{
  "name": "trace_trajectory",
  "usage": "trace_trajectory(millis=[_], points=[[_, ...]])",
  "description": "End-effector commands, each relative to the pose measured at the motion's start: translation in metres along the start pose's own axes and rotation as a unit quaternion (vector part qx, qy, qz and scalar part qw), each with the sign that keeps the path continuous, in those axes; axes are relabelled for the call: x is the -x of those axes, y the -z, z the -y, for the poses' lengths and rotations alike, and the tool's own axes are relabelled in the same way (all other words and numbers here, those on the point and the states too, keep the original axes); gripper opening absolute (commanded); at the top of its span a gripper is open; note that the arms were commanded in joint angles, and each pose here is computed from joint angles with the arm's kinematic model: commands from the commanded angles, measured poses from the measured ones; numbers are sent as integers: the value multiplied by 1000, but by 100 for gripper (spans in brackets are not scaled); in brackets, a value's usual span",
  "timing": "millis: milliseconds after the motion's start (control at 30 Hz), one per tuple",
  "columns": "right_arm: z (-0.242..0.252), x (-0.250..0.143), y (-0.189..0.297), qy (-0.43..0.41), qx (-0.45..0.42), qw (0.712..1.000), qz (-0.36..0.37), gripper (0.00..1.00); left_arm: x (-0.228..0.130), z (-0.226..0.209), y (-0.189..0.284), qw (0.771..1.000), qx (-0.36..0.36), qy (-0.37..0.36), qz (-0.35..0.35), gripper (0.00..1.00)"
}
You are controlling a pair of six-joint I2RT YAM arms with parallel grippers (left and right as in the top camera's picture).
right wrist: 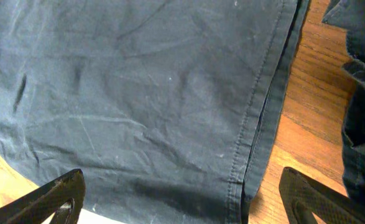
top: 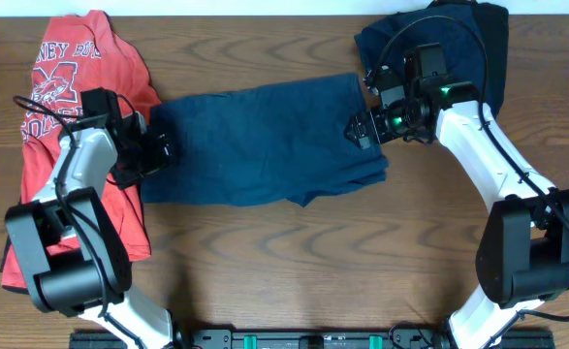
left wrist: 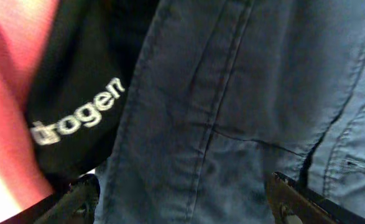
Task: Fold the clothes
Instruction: 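Grasp the shorts' left edge and right hem with both grippers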
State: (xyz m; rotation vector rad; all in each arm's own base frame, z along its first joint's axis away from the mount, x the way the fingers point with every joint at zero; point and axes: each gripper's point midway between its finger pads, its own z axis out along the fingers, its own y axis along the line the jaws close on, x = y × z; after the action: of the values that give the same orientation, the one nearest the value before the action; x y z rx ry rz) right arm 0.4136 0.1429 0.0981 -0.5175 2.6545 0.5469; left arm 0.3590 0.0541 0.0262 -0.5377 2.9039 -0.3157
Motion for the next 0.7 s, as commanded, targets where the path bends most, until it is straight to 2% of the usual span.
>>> trace_trajectory(millis=[0, 100, 167, 333, 433, 533, 667], points=[[-5, 2, -3, 15, 2, 1000, -1, 98, -4, -8, -12, 1000, 13, -7, -17, 87], [-5, 1, -3, 16, 2, 1000, -1, 98, -6, -23, -18, 998, 50, -5, -23, 87], [-5, 1, -3, 16, 2, 1000, -1, 98, -6, -24, -22, 998, 51, -4, -26, 88], [-6, 4, -3, 19, 2, 1000, 5, 98, -12, -15, -34, 999, 19, -1, -44, 87], [-7, 5, -4, 21, 2, 1000, 6, 97, -17, -6, -42, 998, -12, 3, -60, 83], [-7, 5, -4, 21, 2, 1000, 5, 96, -22, 5, -46, 996, -48, 8, -73, 67], [-7, 5, -4, 21, 2, 1000, 5, 95, -23, 16, -46, 994, -80, 10, -77, 34]])
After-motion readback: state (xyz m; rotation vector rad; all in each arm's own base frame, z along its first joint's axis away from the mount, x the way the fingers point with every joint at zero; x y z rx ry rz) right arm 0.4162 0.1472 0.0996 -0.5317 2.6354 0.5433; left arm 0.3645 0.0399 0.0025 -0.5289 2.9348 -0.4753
